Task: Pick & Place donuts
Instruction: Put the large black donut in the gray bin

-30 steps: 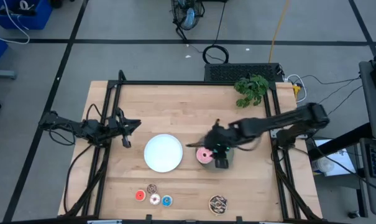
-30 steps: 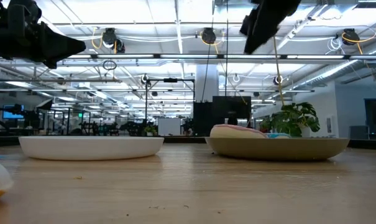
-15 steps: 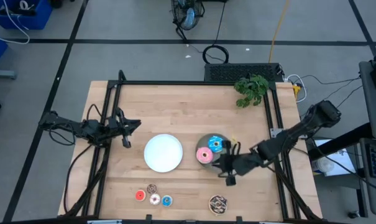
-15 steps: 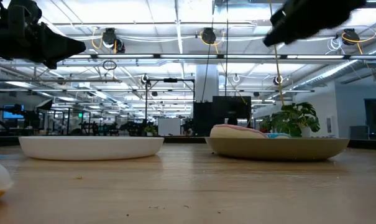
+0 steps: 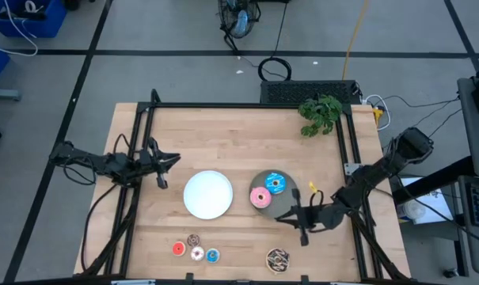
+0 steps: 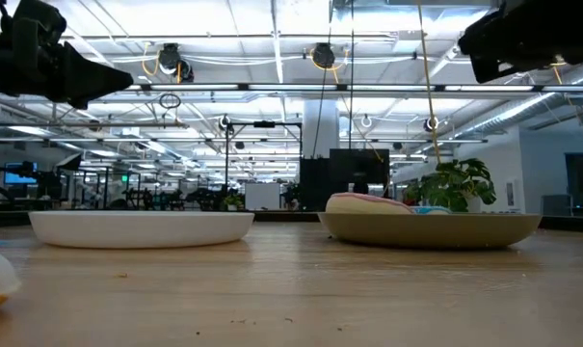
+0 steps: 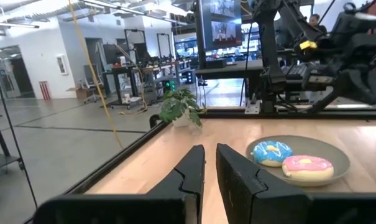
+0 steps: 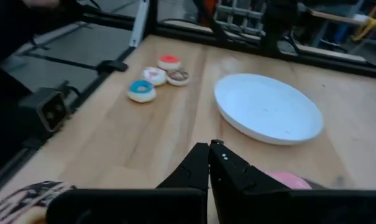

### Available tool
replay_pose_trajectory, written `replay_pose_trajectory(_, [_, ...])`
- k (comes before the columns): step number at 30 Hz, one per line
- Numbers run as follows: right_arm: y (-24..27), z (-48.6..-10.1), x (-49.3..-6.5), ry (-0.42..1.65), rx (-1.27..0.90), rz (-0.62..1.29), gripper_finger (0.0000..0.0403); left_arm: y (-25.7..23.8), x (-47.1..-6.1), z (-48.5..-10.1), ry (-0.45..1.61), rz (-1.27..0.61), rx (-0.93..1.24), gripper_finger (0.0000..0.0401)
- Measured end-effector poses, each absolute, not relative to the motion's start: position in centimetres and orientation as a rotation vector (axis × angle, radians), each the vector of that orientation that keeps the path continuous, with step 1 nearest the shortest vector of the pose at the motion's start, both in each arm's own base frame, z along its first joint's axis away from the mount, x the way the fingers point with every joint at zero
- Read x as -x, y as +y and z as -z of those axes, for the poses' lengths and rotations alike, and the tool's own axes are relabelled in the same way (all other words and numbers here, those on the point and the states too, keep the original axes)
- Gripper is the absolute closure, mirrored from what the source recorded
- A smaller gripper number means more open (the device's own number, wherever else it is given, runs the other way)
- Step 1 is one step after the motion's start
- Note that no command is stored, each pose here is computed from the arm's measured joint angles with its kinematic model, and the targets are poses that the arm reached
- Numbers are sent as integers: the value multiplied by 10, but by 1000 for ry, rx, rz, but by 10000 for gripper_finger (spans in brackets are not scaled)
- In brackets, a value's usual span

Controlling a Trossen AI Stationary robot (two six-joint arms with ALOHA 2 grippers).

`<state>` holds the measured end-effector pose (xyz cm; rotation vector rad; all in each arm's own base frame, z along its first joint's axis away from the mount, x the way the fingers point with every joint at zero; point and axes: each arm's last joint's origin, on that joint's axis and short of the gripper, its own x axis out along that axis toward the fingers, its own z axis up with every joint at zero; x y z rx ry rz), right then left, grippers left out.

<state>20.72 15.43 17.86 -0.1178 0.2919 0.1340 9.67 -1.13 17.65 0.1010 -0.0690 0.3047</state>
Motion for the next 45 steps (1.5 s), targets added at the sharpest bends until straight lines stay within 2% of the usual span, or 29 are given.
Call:
replay_pose_trajectory(11, [154, -179, -208, 284, 172, -140, 399, -11, -97, -176, -77, -302, -29, 352])
replay_pose_trajectory(21, [154, -179, -208, 281, 187, -149, 399, -11, -97, -176, -70, -311, -52, 352])
replay_pose_trajectory(27, [160, -178, -208, 274, 201, -337, 399, -11, -97, -175, -66, -311, -53, 352])
replay_pose_trajectory(35, [160, -178, -213, 241, 184, -318, 399, -11, -97, -176, -68, -311, -47, 352])
replay_pose_trajectory(41, [162, -171, -217, 215, 288, -326, 399, -11, -97, -176, -71, -310, -33, 352])
replay_pose_trajectory(45, [163, -173, -221, 162, 239, -321, 399, -11, -97, -176, -75, -309, -7, 352])
